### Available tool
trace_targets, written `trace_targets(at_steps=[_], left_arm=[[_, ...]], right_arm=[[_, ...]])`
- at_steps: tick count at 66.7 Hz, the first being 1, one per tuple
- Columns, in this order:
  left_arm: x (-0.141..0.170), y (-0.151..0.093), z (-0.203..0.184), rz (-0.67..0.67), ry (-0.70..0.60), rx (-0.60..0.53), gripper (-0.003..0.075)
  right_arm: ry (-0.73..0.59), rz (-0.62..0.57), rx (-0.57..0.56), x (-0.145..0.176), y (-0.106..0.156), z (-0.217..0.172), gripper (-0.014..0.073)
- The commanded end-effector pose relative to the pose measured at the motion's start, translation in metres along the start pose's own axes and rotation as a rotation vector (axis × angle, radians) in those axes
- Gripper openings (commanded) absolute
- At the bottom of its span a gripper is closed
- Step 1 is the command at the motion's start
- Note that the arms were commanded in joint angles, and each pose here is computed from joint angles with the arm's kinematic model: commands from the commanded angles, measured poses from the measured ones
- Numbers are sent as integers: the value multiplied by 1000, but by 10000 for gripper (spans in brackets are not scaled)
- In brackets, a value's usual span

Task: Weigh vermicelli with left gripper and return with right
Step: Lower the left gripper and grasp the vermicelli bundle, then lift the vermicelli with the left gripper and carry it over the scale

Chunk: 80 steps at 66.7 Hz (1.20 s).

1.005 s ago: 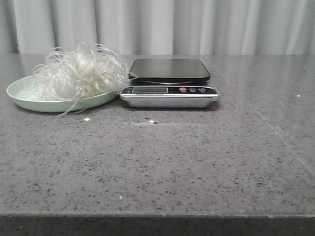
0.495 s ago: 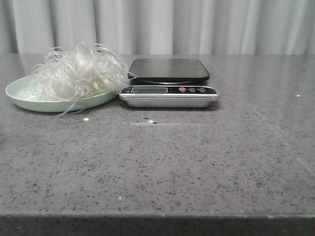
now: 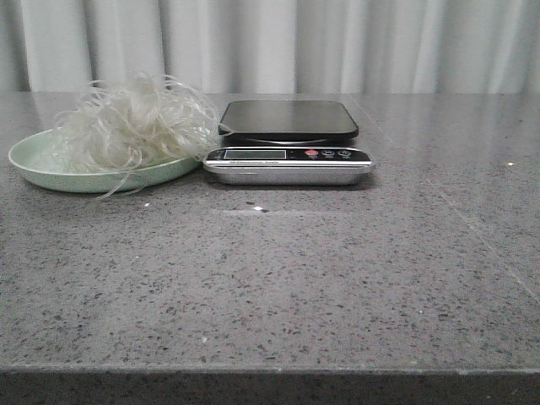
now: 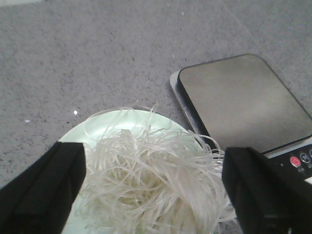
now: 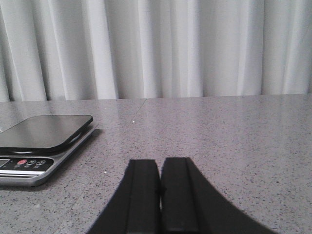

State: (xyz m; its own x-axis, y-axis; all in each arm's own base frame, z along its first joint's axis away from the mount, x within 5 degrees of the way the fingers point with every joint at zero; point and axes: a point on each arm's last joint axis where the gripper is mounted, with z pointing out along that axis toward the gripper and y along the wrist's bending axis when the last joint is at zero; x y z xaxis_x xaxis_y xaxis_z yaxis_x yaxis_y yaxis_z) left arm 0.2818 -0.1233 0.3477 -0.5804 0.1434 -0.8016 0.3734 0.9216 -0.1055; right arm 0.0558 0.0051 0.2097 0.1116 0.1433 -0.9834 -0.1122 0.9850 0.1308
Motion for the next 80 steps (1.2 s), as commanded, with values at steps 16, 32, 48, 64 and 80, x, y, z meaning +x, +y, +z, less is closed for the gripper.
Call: trace_targets(at_steps=[16,32,48,64,80], left_arm=[[-21,-7,64,-32,343,34,610],[-16,-7,88,-28,555,36,270],[-53,-17,65,4,413,62,130],[-101,-57,34,70,155,146,125],[-105,-90,50,107,62,209,126]], right_arm=[[-104,-5,7,-11,0,-2,165],[-105,-5,7,-11,0,-2,165],[-105,-5,7,-11,0,-2,165],[-105,-5,7,-11,0,-2,165],[-105,-5,7,-11,0,-2,165]])
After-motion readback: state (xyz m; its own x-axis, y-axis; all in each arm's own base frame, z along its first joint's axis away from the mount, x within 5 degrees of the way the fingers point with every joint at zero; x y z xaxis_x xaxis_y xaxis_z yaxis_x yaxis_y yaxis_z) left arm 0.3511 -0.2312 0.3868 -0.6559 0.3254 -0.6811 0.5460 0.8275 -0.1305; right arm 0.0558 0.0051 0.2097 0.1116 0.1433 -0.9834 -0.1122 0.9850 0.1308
